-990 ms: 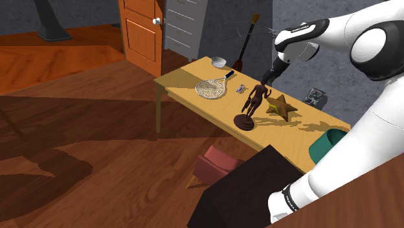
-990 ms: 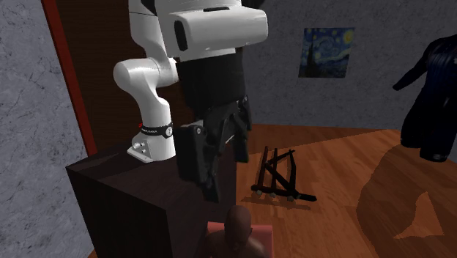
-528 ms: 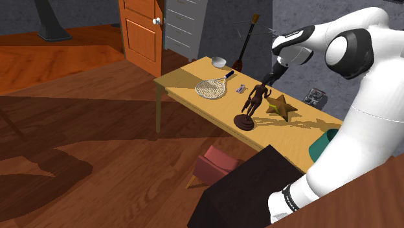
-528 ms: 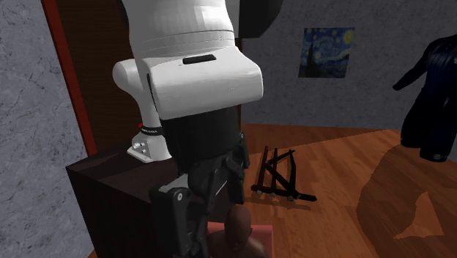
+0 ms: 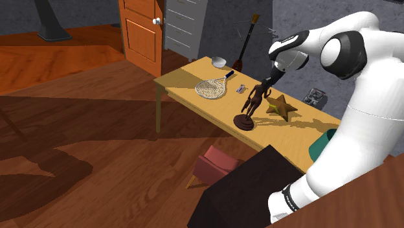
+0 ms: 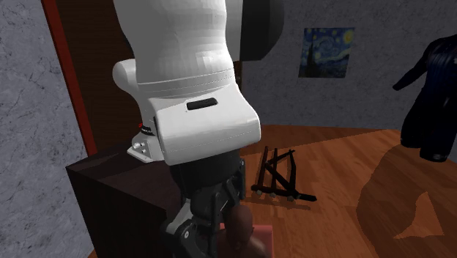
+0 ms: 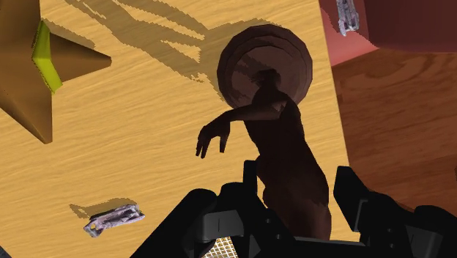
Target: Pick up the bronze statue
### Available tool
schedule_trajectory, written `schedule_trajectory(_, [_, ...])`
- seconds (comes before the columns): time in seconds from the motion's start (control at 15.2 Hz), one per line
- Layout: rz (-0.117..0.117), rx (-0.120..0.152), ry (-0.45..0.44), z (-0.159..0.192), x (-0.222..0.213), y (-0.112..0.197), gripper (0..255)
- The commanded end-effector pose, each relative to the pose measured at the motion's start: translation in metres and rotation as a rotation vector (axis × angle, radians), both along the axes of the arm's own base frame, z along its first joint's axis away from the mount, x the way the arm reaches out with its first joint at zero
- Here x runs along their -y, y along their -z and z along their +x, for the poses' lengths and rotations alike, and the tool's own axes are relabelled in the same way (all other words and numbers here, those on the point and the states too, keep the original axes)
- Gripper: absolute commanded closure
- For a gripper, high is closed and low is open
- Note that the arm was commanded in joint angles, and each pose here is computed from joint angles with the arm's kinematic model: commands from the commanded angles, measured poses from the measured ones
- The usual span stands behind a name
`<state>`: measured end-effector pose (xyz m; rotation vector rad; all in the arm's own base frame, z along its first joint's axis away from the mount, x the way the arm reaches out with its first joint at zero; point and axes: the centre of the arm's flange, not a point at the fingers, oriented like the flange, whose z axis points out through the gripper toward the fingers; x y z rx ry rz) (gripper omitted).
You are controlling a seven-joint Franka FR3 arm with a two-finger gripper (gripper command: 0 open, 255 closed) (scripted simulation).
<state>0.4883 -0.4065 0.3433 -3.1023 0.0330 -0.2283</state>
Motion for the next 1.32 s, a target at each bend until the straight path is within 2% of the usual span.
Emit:
schedule_trajectory(0.0, [0.000, 0.000, 0.000, 0.000, 0.000, 0.001, 255])
schedule_trajectory(0.46, [0.000, 0.000, 0.000, 0.000, 0.000, 0.000, 255])
schedule_trajectory(1.25, [0.000, 0.000, 0.000, 0.000, 0.000, -0.063, 255])
